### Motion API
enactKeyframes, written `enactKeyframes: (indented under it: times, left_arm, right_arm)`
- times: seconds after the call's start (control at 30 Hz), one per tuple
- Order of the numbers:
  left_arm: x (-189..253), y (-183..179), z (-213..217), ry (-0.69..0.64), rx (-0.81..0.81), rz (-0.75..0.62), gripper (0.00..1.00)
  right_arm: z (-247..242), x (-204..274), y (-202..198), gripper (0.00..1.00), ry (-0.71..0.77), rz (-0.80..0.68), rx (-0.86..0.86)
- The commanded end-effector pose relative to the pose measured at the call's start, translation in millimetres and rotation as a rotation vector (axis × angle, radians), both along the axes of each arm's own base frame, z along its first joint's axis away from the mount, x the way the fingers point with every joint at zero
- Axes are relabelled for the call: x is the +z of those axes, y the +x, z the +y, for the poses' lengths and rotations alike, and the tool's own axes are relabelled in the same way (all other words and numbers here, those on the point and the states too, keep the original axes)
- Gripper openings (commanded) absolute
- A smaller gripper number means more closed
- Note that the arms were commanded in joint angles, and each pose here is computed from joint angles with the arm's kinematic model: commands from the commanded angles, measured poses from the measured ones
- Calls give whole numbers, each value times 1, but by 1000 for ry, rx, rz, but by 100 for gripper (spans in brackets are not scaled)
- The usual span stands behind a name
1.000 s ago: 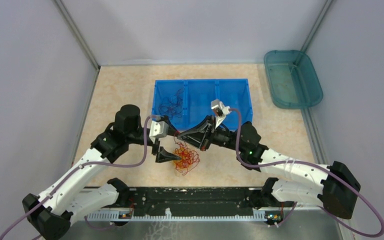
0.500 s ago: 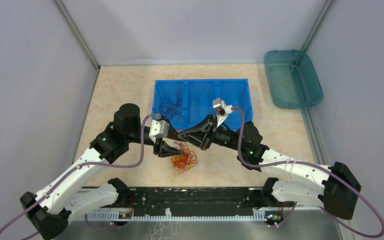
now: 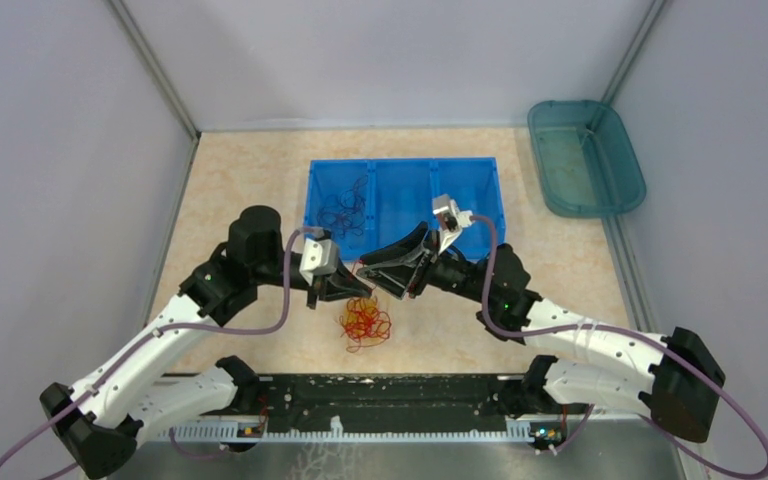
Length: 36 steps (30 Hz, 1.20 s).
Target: Untangle the cables
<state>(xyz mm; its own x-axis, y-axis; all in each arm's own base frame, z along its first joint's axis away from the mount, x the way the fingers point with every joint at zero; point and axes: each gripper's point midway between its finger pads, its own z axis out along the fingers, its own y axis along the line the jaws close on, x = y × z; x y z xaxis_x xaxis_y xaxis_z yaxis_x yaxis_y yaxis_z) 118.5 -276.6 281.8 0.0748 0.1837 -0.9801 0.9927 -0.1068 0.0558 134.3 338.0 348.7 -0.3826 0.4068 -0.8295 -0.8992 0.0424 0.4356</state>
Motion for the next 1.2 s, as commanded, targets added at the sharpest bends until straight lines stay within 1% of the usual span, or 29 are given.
enactKeyframes:
  times: [0.0, 0.03, 0.07, 0.1, 0.13, 0.2, 0.3, 0.43, 0.53, 0.6, 0.73, 0.9, 1.0, 1.17]
  left_arm:
    - [24, 0, -3, -31, -6, -28, 0]
    - [30, 0, -4, -40, -9, -23, 0]
    - [36, 0, -5, -48, -8, -18, 0]
    - [44, 0, -6, -60, -8, -17, 0]
    - [51, 0, -6, -72, -7, -19, 0]
    - [63, -1, -7, -90, -8, -14, 0]
    - [77, -4, -8, -108, -18, 4, 0]
    - [88, -6, -9, -123, -25, 38, 0]
    - [95, -6, -11, -131, -25, 55, 0]
    - [101, -5, -13, -136, -30, 57, 0]
    - [112, -5, -13, -148, -31, 54, 0]
    - [126, -7, -13, -160, -46, 39, 0]
    - [140, -8, -13, -180, -54, 17, 0]
    - [171, -10, -13, -224, -70, -28, 0]
  right_arm:
    - [-16, 32, 0, 54, 106, -60, -48]
    - [-19, 26, 0, 65, 97, -59, -58]
    - [-22, 19, -1, 72, 83, -57, -68]
    - [-26, 12, -2, 79, 71, -60, -80]
    - [-30, 3, -2, 84, 52, -65, -93]
    - [-39, -17, 0, 87, 13, -67, -139]
    - [-54, -36, 3, 88, -17, -76, -209]
    - [-52, -39, 6, 89, -38, -130, -223]
    - [-36, -25, 13, 88, -52, -181, -211]
    - [-24, -7, 19, 86, -27, -217, -203]
    - [7, -7, 25, 77, -33, -224, -126]
    - [29, -22, 34, 64, -24, -171, -94]
    - [35, -38, 38, 58, -43, -136, -102]
    - [33, -77, 43, 52, -95, -71, -129]
